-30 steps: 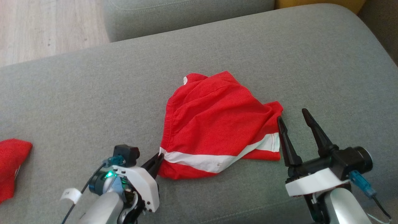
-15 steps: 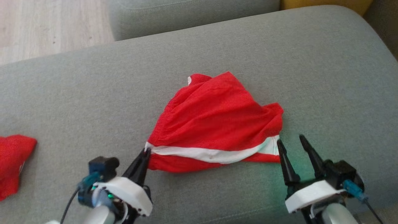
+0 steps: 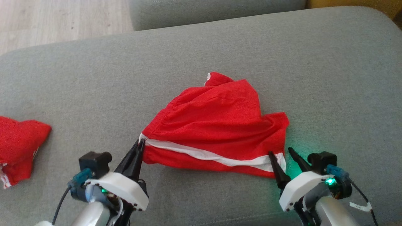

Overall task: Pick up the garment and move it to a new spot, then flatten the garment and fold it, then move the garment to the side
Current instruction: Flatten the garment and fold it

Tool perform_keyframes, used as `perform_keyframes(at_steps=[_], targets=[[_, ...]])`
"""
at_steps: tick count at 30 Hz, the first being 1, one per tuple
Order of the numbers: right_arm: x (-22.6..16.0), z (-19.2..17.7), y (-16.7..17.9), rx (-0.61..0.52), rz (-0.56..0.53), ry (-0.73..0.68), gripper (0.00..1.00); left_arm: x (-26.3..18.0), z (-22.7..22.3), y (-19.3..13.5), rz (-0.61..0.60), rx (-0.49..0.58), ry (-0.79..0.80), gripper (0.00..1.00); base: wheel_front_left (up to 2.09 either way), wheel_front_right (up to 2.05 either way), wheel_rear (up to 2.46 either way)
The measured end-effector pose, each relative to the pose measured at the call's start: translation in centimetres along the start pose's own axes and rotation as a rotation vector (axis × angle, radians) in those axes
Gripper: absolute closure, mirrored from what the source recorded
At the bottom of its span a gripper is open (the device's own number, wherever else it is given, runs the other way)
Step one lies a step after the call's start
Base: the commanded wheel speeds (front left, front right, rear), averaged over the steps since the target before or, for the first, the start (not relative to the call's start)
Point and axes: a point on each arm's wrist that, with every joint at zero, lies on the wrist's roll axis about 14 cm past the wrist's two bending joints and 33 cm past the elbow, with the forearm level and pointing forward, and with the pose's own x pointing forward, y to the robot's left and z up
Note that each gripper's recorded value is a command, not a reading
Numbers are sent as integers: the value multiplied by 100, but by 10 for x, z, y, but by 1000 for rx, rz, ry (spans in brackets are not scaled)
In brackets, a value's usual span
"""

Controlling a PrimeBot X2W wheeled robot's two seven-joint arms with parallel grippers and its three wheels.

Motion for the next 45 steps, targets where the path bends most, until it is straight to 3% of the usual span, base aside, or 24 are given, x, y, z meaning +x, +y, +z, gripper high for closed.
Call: perform_keyframes(at_steps=[5,11,25,27,28,32,40,45], targets=[[0,-4,6,-58,34,16,0,0,4,0,-2,19,-11,100,0,0,0],[-12,-25,24,-15,76,65,0,1,3,1,0,19,-9,100,0,0,0],[-13,-11,35,-30,113,20,0,0,5,5,11,41,-13,100,0,0,0],[-13,-9,35,-43,114,12,6,-1,5,6,15,44,-14,100,0,0,0],[-13,-8,35,-43,114,8,21,-1,5,6,16,45,-14,100,0,0,0],[-13,-5,36,-45,117,-6,100,-1,6,7,16,48,-16,100,0,0,0],[-16,32,26,-56,85,-152,100,-1,20,4,12,41,-71,100,0,0,0],[-25,83,10,-28,46,-320,100,0,56,2,-6,-84,-180,100,0,0,0]])
